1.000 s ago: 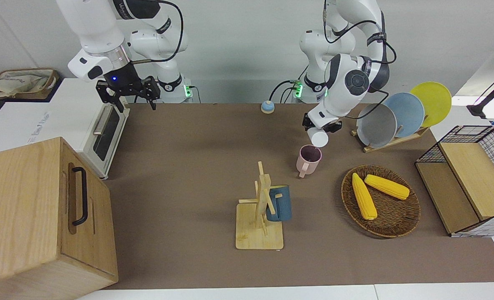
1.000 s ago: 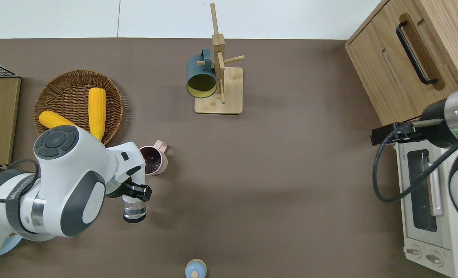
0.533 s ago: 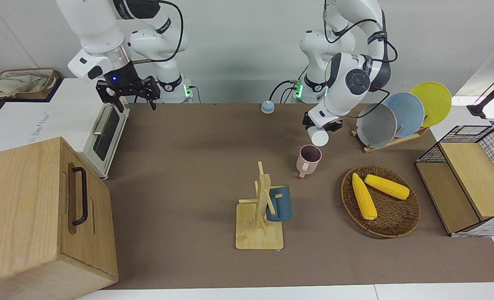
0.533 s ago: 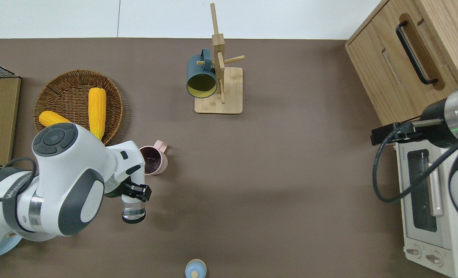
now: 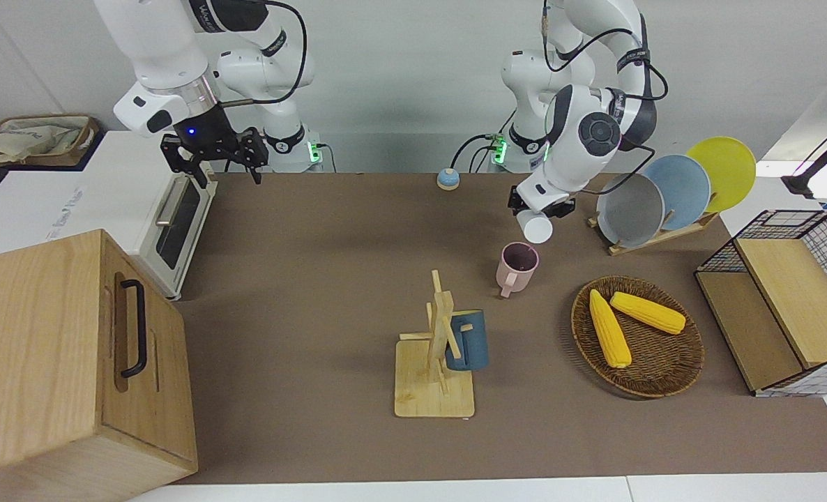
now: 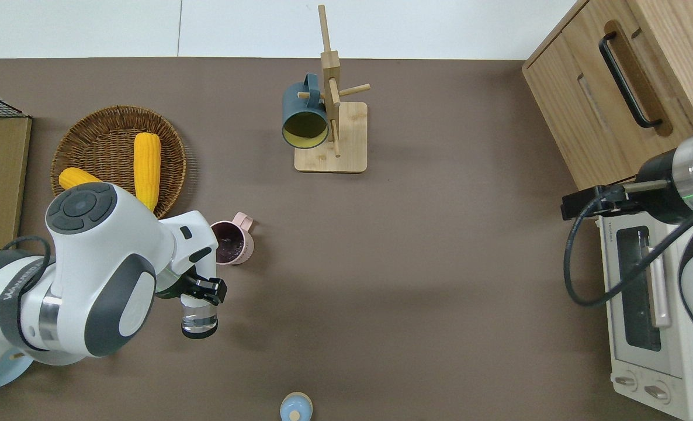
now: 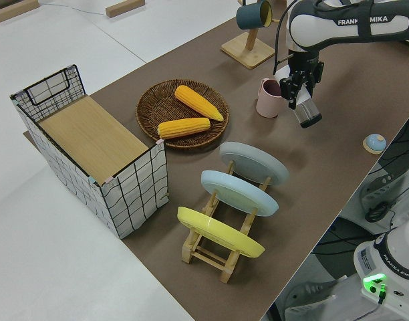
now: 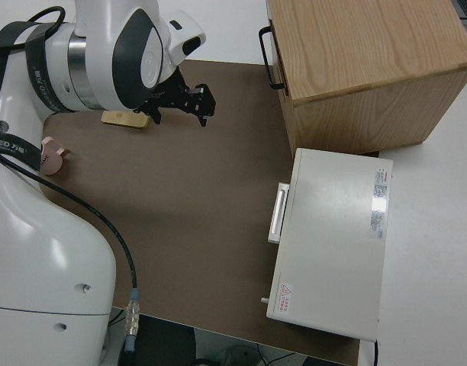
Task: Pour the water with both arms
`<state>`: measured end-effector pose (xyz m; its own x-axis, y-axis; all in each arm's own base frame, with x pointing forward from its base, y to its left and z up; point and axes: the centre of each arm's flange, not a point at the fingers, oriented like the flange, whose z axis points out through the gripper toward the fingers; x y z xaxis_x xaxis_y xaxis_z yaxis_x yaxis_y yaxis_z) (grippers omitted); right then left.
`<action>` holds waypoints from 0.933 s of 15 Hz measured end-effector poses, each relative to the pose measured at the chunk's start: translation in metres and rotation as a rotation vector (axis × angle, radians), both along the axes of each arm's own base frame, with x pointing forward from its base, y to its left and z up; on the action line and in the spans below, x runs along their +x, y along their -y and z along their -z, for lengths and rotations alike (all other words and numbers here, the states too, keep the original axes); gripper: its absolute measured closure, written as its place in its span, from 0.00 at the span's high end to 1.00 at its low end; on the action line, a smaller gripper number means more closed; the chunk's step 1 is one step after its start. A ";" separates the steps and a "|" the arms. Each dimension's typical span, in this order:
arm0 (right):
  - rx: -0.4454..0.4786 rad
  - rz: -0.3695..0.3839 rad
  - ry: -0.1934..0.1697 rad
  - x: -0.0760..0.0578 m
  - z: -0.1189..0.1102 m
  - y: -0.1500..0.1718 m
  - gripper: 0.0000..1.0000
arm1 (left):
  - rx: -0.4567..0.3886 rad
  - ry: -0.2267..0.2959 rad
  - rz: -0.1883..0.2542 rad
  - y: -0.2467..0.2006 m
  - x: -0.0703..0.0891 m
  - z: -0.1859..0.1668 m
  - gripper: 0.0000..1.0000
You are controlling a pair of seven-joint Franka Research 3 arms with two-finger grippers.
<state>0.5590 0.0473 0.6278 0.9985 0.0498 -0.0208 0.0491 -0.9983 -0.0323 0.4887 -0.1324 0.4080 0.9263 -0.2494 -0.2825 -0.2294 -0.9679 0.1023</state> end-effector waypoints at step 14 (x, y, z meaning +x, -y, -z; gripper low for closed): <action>0.000 0.000 0.000 0.000 0.000 0.000 0.99 | -0.039 0.361 -0.048 -0.020 -0.057 0.007 0.65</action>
<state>0.5590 0.0473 0.6279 0.9985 0.0498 -0.0208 0.0491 -0.9983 -0.0323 0.4312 -0.1124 0.4007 0.9754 -0.2076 0.0734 -0.2122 -0.9754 0.0603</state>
